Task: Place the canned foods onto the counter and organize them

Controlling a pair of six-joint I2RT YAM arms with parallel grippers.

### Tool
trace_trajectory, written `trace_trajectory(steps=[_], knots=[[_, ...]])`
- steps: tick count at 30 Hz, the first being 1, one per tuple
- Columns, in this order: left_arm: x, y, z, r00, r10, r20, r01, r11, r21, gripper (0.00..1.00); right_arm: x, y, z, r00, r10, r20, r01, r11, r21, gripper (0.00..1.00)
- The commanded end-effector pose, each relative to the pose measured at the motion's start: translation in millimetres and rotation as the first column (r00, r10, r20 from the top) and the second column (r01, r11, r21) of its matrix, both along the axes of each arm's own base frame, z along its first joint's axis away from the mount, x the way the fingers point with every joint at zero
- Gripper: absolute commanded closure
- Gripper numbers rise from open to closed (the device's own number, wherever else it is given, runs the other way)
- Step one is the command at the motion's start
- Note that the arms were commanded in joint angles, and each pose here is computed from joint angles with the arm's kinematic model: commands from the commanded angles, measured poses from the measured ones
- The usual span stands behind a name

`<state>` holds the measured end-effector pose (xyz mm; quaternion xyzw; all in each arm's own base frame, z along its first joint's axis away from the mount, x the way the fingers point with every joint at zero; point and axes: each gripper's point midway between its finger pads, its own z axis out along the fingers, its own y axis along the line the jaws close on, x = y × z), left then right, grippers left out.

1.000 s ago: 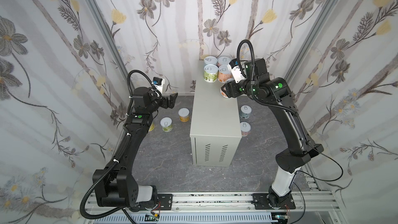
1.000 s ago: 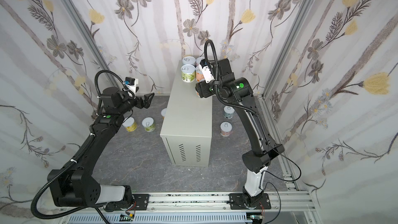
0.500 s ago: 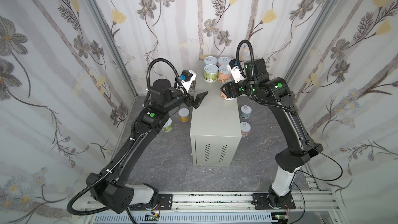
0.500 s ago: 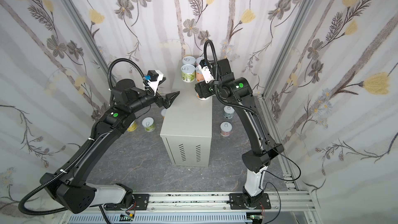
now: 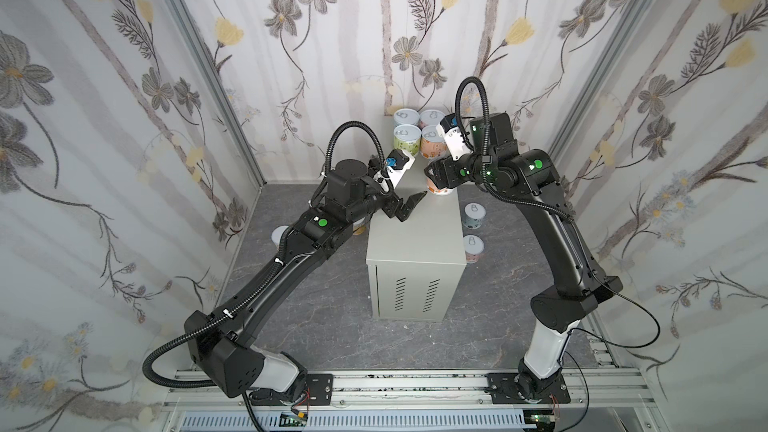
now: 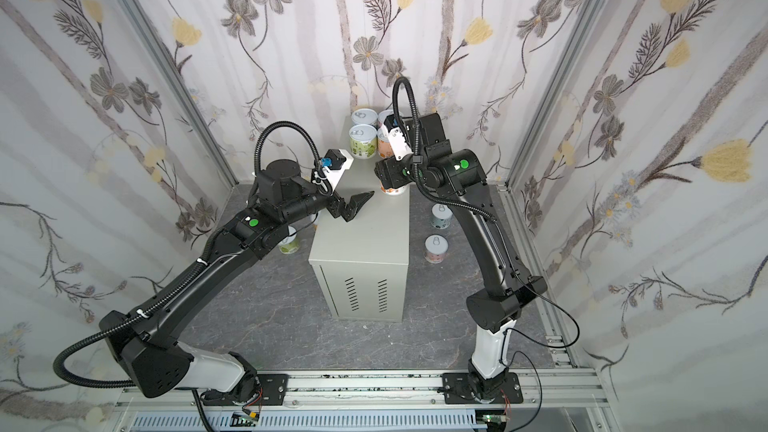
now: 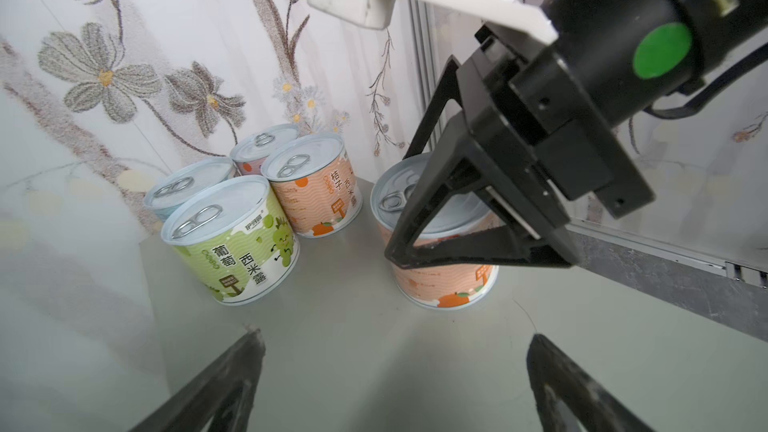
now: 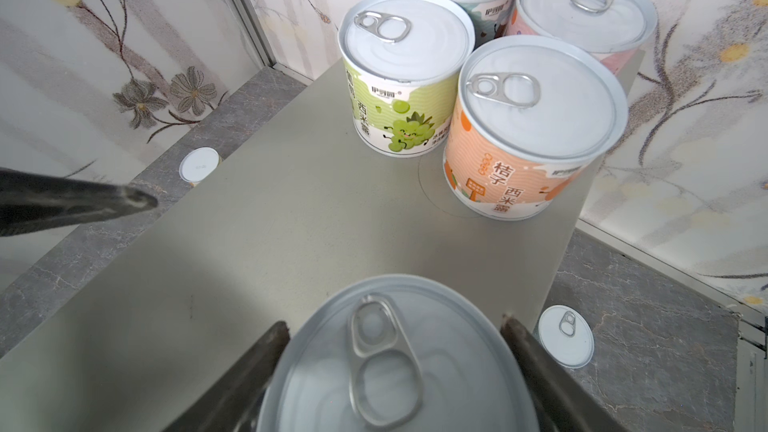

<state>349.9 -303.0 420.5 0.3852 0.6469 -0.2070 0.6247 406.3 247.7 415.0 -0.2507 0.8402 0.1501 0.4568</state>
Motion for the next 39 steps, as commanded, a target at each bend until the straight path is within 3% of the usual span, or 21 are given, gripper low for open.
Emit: trace_trajectory(steps=[1, 12, 20, 28, 39], knots=[[0.4, 3.3, 10.8, 0.999, 0.018, 0.045, -0.018, 1.000, 0.003, 0.00, 6.5, 2.2, 9.0, 0.999, 0.000, 0.041, 0.000, 1.000, 0.018, 0.18], [-3.1, 28.8, 24.0, 0.990, 0.102, 0.100, -0.105, 0.994, 0.021, 0.00, 10.1, 1.3, 3.0, 0.999, -0.007, 0.054, 0.007, 1.000, 0.006, 0.00], [-4.5, 65.1, 42.0, 0.976, 0.171, 0.135, -0.167, 0.985, -0.034, 0.00, -9.4, -7.8, 17.3, 0.982, 0.001, 0.187, -0.014, 0.998, 0.069, 0.00], [22.2, 126.5, 25.3, 0.947, 0.295, 0.127, -0.275, 0.949, -0.153, 0.00, -45.2, -21.1, 22.1, 0.935, 0.006, 0.355, -0.068, 0.984, 0.163, 0.00], [56.0, 139.6, 7.2, 0.942, 0.326, 0.079, -0.312, 0.939, -0.148, 0.00, -37.9, -10.4, 14.8, 0.903, 0.024, 0.429, -0.116, 0.975, 0.190, 0.14]])
